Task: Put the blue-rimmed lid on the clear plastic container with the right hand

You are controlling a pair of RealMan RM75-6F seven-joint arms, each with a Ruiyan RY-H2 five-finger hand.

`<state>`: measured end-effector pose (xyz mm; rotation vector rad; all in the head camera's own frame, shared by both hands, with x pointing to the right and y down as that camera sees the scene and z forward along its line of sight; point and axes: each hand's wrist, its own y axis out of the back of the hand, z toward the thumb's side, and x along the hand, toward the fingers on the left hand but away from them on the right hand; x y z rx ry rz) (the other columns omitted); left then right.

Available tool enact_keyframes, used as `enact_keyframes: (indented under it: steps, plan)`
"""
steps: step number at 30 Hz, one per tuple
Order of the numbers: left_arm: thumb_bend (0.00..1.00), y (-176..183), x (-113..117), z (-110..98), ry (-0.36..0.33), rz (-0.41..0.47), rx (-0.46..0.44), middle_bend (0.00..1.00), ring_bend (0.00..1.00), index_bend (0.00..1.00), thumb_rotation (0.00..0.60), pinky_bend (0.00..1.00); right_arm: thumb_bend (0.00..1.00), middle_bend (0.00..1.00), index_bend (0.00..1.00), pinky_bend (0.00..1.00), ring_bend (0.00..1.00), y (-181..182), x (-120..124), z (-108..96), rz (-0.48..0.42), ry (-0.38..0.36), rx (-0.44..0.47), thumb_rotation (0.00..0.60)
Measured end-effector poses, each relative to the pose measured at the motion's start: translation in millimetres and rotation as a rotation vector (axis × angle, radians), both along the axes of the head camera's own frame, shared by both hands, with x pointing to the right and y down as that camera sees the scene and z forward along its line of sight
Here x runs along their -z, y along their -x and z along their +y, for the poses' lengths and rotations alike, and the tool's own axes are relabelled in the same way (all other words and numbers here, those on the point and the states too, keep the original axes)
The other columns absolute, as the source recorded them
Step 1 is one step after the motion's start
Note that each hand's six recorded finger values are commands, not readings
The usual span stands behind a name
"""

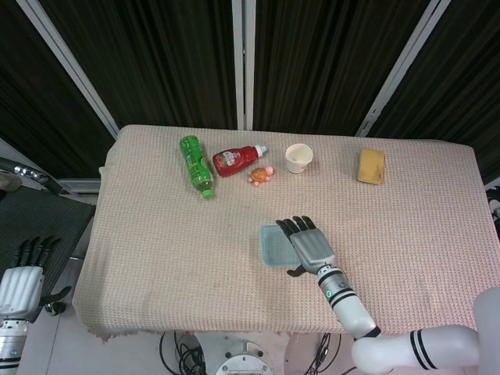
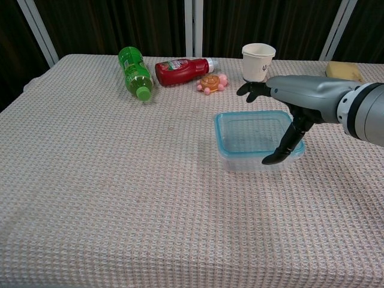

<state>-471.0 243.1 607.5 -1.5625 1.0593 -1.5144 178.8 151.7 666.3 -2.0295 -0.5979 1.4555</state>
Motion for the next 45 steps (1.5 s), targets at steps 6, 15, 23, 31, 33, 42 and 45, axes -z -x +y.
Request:
enact_keyframes:
  steps: [6,15,23,31,33,42,45]
  plan:
    - [0.00,-3.1,0.0,0.2,0.002,0.000,-0.007,0.08,0.00,0.12,0.600,0.00,0.46,0.77,0.79,0.71,0.65,10.5,17.7,-0.6,-0.224,-0.064,-0.041,0.600]
    - [0.00,-4.4,2.8,2.4,0.005,-0.006,0.000,0.08,0.00,0.12,0.600,0.00,0.71,0.94,1.00,0.92,0.90,1.3,-14.5,0.7,-0.403,0.046,-0.124,0.600]
    - [0.00,-3.2,5.3,5.2,0.006,-0.013,0.010,0.08,0.00,0.12,0.600,0.00,0.71,0.94,1.00,0.94,0.92,-0.6,-23.7,10.5,-0.427,0.088,-0.114,0.600]
    - [0.00,-3.3,4.0,7.0,0.009,-0.011,0.015,0.08,0.00,0.12,0.600,0.00,0.71,0.94,1.00,0.94,0.92,-1.3,-32.6,18.8,-0.398,0.085,-0.095,0.600]
    - [0.00,-2.5,3.8,7.1,0.010,-0.012,0.018,0.08,0.00,0.12,0.600,0.00,0.71,0.94,1.00,0.94,0.92,-2.3,-34.4,20.0,-0.394,0.083,-0.103,0.600]
    - [0.00,-2.0,2.5,5.8,0.009,-0.008,0.018,0.08,0.00,0.12,0.600,0.00,0.71,0.94,1.00,0.94,0.91,-2.9,-39.3,24.4,-0.371,0.067,-0.104,0.600]
    - [0.00,-1.5,1.5,6.1,0.011,-0.007,0.020,0.08,0.00,0.12,0.600,0.00,0.71,0.94,1.00,0.94,0.91,-2.9,-41.8,26.9,-0.361,0.064,-0.100,0.600]
